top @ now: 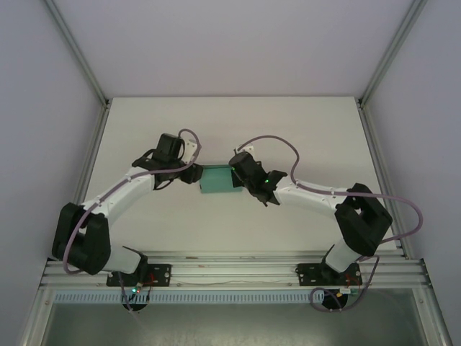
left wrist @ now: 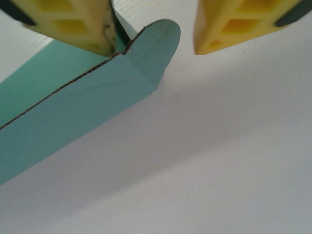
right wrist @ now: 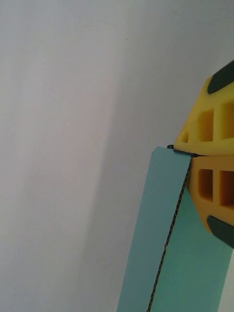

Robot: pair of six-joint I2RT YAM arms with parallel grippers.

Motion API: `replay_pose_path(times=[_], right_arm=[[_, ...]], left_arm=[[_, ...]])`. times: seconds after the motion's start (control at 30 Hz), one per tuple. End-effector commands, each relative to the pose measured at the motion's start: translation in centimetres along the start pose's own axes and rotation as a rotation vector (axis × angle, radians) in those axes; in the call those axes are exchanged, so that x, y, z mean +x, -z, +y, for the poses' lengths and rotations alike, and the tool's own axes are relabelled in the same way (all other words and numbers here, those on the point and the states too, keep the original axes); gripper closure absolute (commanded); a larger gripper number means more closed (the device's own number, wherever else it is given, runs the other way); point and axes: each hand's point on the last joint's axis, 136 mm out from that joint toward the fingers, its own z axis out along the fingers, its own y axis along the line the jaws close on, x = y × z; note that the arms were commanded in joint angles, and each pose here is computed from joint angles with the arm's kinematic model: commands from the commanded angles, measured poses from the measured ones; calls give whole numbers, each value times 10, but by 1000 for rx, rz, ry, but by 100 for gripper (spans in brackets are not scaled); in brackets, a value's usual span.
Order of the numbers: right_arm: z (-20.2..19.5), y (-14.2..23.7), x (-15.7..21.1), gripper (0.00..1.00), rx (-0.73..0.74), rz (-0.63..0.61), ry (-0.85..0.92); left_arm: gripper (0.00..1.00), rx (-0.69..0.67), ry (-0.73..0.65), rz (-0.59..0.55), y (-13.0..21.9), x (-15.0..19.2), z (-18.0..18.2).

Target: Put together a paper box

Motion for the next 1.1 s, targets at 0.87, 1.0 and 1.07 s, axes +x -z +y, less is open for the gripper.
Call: replay_pose_path(times=[0.87,1.0,1.07], right_arm=[[-18,-11,73,100,110,225,229],[-23,-10,76,100,140,209,271],[-24,-10,78,100,145,193,282]], left_arm=[[100,43,209,46,20,-5,-20],[100,55,291,89,28,-3,-24],[100,65,318,127,31,-2,-27]])
